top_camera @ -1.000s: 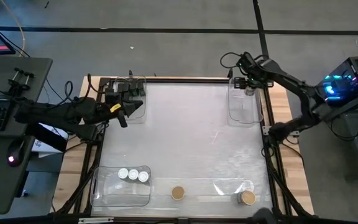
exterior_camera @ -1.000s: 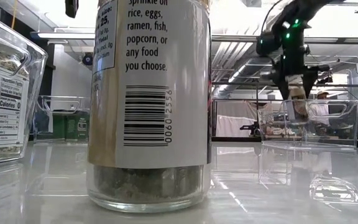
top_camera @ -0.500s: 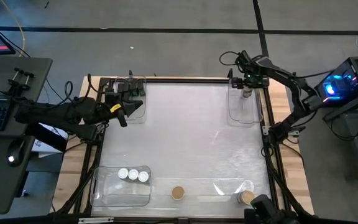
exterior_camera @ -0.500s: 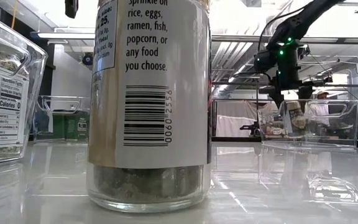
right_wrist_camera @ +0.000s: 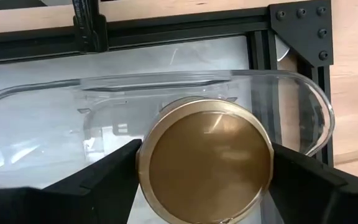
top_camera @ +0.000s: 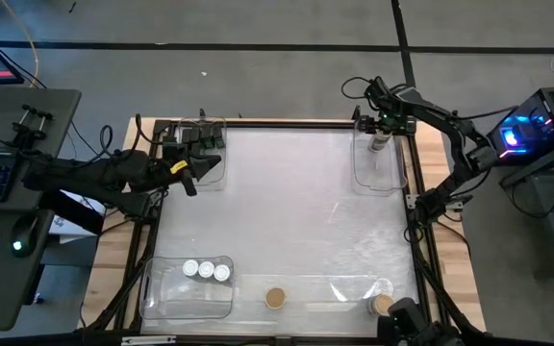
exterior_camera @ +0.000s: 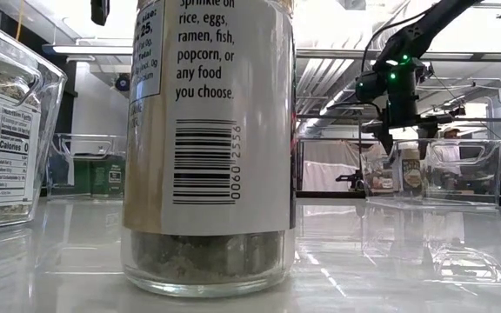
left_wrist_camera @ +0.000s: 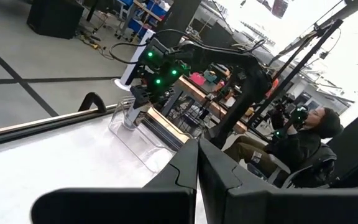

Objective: Sort spices by type
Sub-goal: Put the top golden seasoning bottle into the top right transparent bin

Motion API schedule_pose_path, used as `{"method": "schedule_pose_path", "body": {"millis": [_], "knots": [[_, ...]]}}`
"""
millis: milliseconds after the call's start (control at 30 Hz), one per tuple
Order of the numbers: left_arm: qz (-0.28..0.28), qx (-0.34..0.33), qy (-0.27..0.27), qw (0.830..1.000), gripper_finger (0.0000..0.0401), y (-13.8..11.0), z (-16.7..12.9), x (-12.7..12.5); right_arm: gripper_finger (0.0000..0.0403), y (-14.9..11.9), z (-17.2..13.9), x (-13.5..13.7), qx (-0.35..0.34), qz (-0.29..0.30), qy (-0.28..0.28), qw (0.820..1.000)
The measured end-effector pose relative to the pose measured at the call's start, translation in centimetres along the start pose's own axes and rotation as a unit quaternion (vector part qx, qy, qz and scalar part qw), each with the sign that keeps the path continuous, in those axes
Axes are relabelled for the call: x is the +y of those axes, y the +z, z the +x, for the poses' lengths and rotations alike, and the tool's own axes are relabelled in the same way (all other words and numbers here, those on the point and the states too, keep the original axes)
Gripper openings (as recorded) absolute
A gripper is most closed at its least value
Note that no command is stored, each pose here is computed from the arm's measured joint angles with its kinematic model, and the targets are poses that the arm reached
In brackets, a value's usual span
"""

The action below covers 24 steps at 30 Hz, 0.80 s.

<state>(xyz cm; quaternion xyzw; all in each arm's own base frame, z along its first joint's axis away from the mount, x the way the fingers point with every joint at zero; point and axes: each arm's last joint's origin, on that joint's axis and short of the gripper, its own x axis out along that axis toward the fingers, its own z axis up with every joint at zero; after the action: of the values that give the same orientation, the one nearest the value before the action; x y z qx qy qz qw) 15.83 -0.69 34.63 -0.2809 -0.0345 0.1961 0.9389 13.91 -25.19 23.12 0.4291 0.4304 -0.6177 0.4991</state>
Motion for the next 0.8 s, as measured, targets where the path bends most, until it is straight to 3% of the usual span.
{"method": "schedule_pose_path", "body": {"millis": [367,800], "knots": [[0.009,0.000,0.000,1.000,0.0000,0.0,0.0,0.0,0.0306,-0.6,-0.6,-0.1,0.005,-0.020,-0.008,1.000],[0.021,0.003,0.002,1.000,0.0000,-0.1,0.0,0.0,0.0306,-0.8,-2.6,-0.8,-0.031,0.015,0.017,0.999]]}}
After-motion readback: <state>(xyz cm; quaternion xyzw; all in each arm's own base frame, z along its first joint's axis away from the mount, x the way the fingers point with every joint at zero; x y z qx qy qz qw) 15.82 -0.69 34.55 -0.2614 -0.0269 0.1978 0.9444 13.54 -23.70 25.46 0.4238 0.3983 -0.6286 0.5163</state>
